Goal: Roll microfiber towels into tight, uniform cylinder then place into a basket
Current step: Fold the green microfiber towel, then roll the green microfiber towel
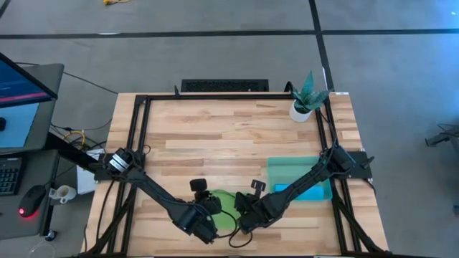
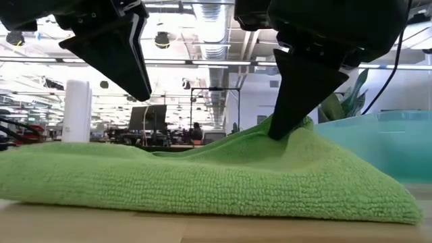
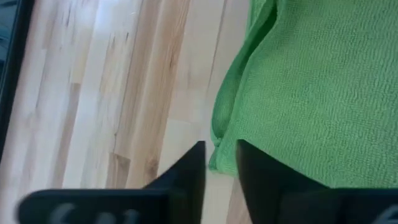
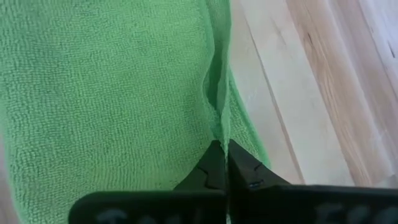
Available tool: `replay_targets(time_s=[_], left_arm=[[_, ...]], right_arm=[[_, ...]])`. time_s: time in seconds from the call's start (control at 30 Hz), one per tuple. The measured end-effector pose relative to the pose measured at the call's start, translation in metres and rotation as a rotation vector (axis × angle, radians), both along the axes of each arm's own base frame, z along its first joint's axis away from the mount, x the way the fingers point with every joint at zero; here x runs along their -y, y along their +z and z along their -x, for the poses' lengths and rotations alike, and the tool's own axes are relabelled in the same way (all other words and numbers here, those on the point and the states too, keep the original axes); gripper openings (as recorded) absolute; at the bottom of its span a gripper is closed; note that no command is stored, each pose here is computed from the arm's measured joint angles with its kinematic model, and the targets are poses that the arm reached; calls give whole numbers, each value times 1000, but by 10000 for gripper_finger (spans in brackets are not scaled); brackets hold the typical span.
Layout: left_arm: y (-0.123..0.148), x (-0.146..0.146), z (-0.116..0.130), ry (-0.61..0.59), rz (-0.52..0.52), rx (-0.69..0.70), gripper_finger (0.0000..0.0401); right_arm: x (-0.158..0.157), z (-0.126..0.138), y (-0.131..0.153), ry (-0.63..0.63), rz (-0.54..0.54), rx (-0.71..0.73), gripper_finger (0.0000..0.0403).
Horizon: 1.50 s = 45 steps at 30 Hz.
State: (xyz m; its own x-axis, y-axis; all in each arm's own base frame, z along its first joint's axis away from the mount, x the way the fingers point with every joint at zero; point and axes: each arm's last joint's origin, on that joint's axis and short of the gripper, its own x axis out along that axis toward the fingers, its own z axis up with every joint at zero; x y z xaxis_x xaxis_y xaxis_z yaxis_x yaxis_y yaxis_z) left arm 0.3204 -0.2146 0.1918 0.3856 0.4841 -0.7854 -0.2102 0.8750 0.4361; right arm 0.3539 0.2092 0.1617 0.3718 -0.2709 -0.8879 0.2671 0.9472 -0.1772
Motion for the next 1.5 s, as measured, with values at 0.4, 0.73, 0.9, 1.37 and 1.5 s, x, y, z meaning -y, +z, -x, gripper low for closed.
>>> replay_targets(time_s=[0.4, 0.73, 0.9, 1.37, 1.5], left_arm=[[0, 7, -3, -25, 52, 29, 149], [-4, 21, -6, -55, 137, 142, 131], [-24, 18, -6, -47, 201, 159, 124], [-59, -2, -2, 32, 315, 117, 121], [-60, -4, -1, 40, 307, 95, 121]], right_arm=[[11, -6, 0, -27, 1, 0, 24], [17, -9, 1, -47, 4, -5, 149], [27, 0, 18, -57, 35, -43, 179], [-11, 25, 9, 84, 8, -20, 135], [-13, 21, 1, 67, -48, 62, 110]])
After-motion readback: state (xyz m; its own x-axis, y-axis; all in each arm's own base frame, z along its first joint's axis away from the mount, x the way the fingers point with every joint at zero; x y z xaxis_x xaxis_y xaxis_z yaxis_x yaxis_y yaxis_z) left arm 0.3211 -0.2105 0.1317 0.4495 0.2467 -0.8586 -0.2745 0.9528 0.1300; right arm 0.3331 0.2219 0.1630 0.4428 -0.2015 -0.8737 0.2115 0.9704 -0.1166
